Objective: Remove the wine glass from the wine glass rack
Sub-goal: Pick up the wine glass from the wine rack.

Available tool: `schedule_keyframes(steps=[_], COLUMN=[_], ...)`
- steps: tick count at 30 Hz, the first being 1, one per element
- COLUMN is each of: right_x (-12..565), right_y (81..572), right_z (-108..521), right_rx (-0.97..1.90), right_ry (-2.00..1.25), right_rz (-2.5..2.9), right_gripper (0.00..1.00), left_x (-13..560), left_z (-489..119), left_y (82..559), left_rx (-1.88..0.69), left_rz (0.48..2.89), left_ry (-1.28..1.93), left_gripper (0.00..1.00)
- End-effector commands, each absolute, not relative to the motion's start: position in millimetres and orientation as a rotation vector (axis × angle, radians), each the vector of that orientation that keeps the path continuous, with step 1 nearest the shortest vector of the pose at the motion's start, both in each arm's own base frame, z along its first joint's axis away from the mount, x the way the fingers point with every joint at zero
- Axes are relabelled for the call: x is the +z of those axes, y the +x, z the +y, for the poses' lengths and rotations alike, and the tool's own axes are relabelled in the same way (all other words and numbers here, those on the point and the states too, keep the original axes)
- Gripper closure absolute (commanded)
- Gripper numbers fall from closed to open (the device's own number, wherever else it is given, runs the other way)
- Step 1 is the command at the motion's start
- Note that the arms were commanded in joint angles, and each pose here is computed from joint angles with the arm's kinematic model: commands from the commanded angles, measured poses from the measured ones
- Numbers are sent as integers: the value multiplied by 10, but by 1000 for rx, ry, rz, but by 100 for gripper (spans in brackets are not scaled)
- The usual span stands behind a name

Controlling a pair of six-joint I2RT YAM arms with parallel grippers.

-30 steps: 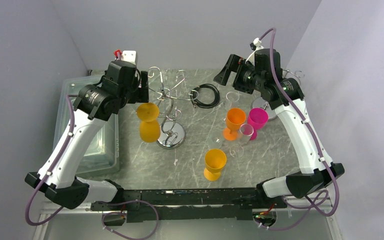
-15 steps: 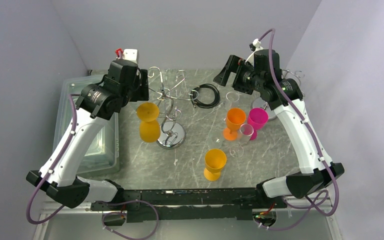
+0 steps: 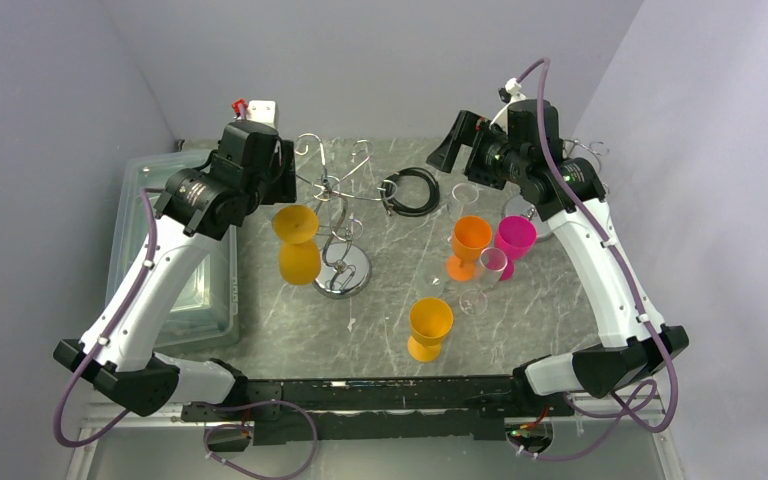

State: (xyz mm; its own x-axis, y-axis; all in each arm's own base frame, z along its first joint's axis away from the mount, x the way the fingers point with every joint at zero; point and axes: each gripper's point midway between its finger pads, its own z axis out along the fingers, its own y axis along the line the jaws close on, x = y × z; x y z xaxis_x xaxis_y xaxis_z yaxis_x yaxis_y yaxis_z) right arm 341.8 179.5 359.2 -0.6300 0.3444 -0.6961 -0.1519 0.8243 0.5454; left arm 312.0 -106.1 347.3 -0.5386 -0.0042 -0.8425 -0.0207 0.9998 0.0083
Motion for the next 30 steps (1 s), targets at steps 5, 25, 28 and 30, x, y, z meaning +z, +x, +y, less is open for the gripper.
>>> schedule_keyframes(steps=[5,25,28,30], right_x=[3786,3733,3725,3723], right_y=[3408,3423,3427,3429], right_z=[1820,1820,1818,1819], right_rx=[759,756,753,753], right_ry=[114,123,125,125], right_rz=[2060,2068,2070,2070], right_gripper=[1,1,1,1], left_x=[3592,3897,3919,3931], left_z=[-1055,-983,-986,-986], left_y=[3155,3129,3152,3172], left_rx=[0,-1,1,7], left_rz=[2081,2017,2008,2003], left_ry=[-67,-88,-88,-89], left_gripper=[41,68,69,69])
